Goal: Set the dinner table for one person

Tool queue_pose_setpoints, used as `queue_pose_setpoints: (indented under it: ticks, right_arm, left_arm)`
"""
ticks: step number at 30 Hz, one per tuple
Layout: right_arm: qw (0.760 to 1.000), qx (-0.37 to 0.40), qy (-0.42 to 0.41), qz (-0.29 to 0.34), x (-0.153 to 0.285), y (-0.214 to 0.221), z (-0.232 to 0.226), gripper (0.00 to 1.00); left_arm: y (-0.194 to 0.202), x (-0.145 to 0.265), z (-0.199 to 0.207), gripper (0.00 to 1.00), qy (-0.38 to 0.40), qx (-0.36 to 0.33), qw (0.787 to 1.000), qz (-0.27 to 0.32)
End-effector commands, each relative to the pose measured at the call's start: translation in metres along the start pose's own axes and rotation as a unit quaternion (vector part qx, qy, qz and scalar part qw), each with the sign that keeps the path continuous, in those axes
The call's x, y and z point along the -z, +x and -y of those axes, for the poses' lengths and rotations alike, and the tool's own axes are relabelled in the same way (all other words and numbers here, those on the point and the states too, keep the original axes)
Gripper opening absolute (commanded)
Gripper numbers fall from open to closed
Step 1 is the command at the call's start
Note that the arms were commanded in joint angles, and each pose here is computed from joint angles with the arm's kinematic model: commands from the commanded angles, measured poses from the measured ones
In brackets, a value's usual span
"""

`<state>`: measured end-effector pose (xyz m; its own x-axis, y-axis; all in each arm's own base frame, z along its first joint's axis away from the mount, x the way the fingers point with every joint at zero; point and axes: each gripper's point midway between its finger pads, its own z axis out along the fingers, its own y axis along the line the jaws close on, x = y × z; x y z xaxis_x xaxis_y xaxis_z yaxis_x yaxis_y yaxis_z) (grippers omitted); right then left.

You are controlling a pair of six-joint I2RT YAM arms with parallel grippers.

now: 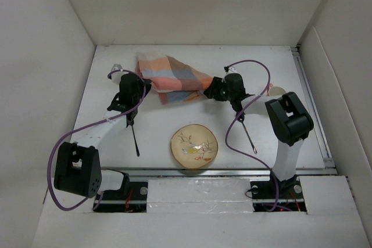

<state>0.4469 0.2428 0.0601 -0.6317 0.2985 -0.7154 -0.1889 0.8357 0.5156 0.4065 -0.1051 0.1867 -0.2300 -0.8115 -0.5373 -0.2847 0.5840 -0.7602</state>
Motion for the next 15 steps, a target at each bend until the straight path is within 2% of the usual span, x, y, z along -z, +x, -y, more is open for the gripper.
queue_pose_setpoints:
  ticks: [1, 3, 6, 8, 11, 12, 14, 15]
  right_arm:
    - [0.996, 0.003, -0.039, 0.081, -0.009, -0.045, -0.030, 0.59]
    - [0.994, 0.005, -0.035, 0.101, -0.011, -0.052, -0.032, 0.58]
    - [0.993, 0.005, -0.034, 0.115, -0.018, -0.059, -0.033, 0.47]
    - [0.992, 0.003, -0.039, 0.118, -0.021, -0.057, -0.036, 0.21]
    - [0.988, 0.001, -0.028, 0.149, -0.007, -0.070, -0.035, 0.01]
    - [0.985, 0.015, -0.031, 0.171, 0.008, -0.089, -0.045, 0.00]
    - [0.982, 0.047, 0.016, 0.180, 0.025, -0.105, -0.037, 0.00]
    - [0.975, 0.058, 0.013, 0.215, 0.052, -0.137, -0.054, 0.00]
  left_arm:
    - [-0.027, 0.008, 0.025, 0.00, 0.033, 0.010, 0.999, 0.035]
    - [-0.028, 0.008, 0.028, 0.00, 0.037, 0.012, 0.999, 0.035]
    - [-0.029, 0.005, 0.031, 0.00, 0.039, 0.014, 0.999, 0.035]
    - [-0.031, 0.004, 0.034, 0.00, 0.040, 0.014, 0.998, 0.038]
    - [-0.040, 0.004, 0.043, 0.00, 0.045, 0.014, 0.998, 0.051]
    - [-0.053, 0.004, 0.050, 0.00, 0.052, 0.020, 0.997, 0.060]
    - [-0.066, 0.004, 0.059, 0.00, 0.066, 0.026, 0.995, 0.065]
    - [-0.082, 0.007, 0.069, 0.00, 0.081, 0.031, 0.993, 0.074]
